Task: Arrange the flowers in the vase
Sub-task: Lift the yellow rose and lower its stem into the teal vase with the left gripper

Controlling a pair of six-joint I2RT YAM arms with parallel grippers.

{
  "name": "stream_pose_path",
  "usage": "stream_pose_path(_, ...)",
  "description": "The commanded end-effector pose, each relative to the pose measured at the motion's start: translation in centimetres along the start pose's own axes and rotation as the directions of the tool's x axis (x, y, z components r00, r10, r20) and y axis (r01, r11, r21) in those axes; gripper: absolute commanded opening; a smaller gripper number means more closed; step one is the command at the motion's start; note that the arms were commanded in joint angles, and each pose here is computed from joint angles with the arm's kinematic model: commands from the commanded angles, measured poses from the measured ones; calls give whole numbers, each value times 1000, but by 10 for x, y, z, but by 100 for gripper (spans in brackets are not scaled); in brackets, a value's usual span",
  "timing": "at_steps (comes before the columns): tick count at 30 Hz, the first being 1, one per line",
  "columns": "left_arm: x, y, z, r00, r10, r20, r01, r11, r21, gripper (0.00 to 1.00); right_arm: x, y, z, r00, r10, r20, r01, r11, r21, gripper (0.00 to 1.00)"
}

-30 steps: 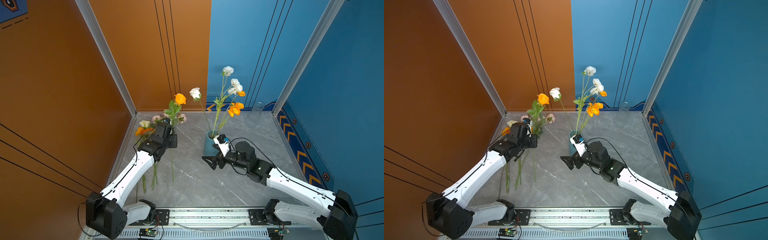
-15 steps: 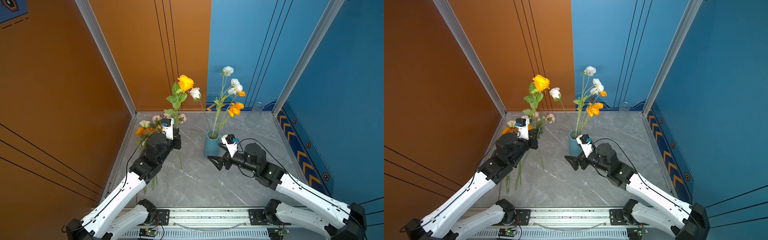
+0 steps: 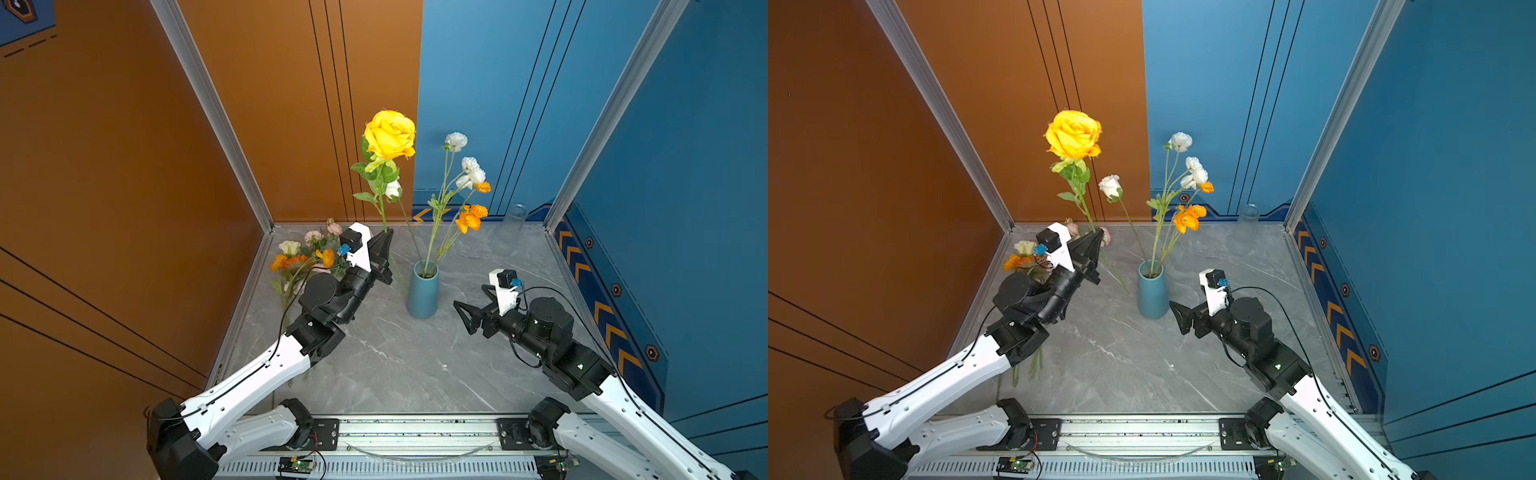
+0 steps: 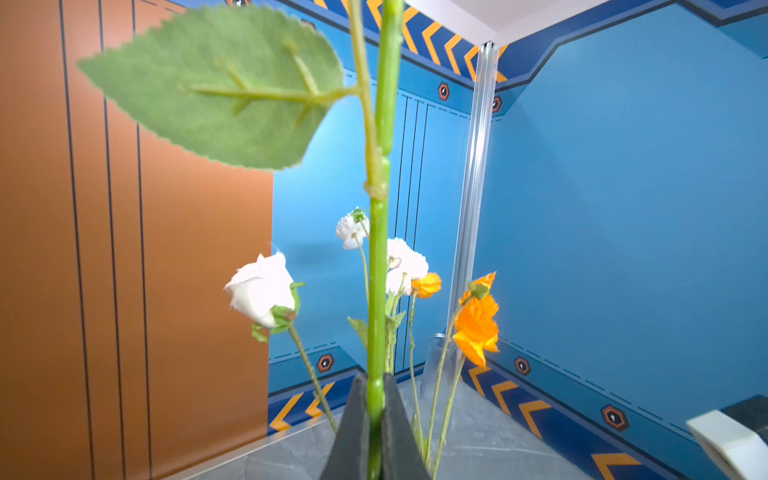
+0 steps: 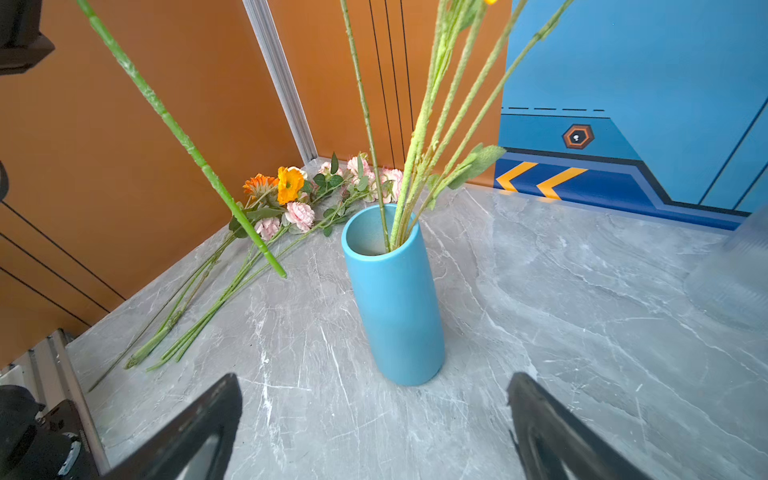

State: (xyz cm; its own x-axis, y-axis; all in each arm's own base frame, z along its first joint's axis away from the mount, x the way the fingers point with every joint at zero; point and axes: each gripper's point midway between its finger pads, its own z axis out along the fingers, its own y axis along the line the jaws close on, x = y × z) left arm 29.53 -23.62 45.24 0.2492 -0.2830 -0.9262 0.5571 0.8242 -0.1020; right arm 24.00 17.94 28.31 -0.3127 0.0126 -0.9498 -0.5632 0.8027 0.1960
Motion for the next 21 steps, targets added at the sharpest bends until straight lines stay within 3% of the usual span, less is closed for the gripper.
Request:
stream_pose_path(1,-48,-5,8,979,-6,202,10,1000,-19,0,6,-3,-4,999,24,-26,-24,1000,16,100)
stream_pose_path(5,-51,-14,19,965,-5,261,9,1000,-17,0,5,0,-3,999,26,-31,-26,1000,1,100)
stream_pose_path(9,-44,-16,31,968,3,250,4,1000,-29,0,5,1,-3,999,22,-32,-22,1000,-8,100)
stream_pose_path(16,3,-17,46,984,46,175,-41,999,-31,0,3,4,0,999,13,-32,-13,1000,-21,100)
stream_pose_path(21,36,-14,44,983,29,182,-24,999,-34,0,2,9,4,999,9,-36,-11,999,-50,100)
